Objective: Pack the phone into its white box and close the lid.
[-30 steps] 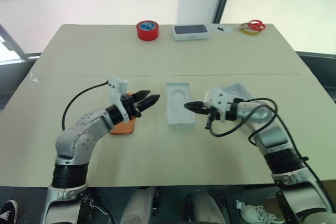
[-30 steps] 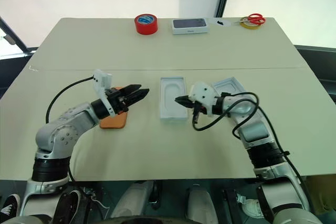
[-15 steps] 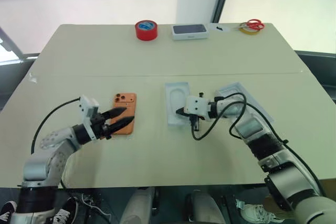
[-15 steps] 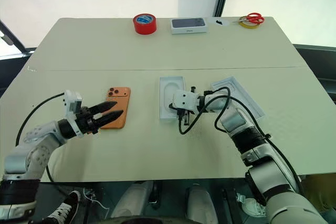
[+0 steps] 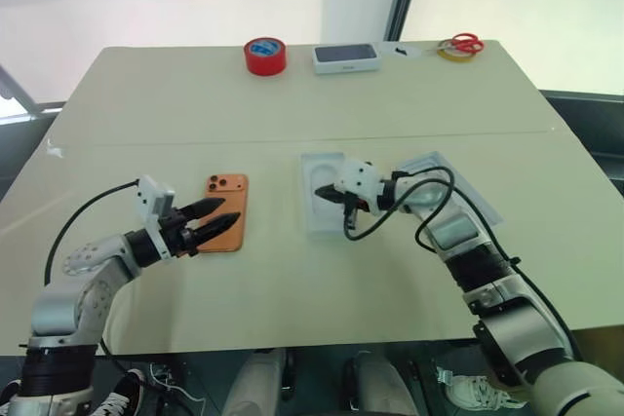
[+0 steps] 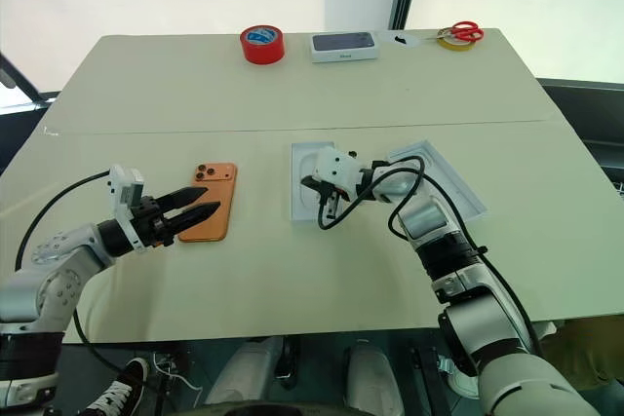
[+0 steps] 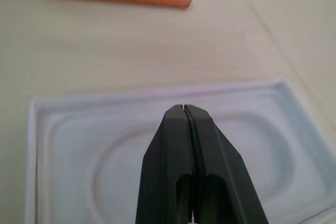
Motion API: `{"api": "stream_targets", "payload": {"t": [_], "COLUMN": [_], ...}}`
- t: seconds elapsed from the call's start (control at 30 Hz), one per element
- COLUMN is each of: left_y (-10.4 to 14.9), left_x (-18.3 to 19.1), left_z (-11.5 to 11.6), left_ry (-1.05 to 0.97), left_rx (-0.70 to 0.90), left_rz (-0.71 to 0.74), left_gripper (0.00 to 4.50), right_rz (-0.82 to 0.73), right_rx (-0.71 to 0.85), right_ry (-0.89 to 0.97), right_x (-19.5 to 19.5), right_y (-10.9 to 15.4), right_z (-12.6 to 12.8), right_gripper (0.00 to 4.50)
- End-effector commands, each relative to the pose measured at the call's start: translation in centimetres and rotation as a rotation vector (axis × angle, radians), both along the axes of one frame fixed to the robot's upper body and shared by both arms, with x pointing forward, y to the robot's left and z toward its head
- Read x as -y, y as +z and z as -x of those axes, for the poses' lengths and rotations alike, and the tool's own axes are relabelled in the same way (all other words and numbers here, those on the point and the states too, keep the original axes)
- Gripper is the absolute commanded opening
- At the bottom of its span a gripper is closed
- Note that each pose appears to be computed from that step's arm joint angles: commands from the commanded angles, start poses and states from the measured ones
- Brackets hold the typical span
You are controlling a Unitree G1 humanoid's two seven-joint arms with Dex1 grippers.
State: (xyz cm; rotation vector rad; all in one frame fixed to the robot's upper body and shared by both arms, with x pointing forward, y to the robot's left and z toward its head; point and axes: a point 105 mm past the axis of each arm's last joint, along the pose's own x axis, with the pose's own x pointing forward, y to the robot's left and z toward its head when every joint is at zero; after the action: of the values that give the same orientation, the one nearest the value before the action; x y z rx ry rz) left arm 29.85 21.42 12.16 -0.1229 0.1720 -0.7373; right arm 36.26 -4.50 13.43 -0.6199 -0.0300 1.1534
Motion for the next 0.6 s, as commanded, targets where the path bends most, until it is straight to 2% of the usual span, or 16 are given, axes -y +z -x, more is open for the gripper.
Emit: {"api": "stream_targets", "payload": {"t": [0.03, 0.2, 0.37, 0.6], "left_y": [0.5, -0.5, -0.7, -3.1], "left_x": [-2.6, -4.7, -5.0, -4.8], "left_z": [-0.4, -0.8, -1.0, -1.2], "left_ry": [0.096, 0.182, 0.175, 0.168], "left_rx": [-0.068, -0.201, -0.289, -0.457], "left_rz": [0.053, 0.087, 0.132, 0.078], "left_gripper": [2.82, 2.82, 2.82, 2.82], "right_rz": [-0.05, 0.007, 0.121, 0.297], "right_rx": [0.125, 0.17, 0.129, 0.102], "right_ry": [0.052, 0.091, 0.168, 0.206], "right_x": [-3.0, -7.3, -11.4, -12.7], "right_y": [2.9, 2.3, 0.7, -2.1], "right_z": [0.8, 1.4, 2.4, 2.3], "right_gripper": [0.03, 0.03, 0.03, 0.03]}}
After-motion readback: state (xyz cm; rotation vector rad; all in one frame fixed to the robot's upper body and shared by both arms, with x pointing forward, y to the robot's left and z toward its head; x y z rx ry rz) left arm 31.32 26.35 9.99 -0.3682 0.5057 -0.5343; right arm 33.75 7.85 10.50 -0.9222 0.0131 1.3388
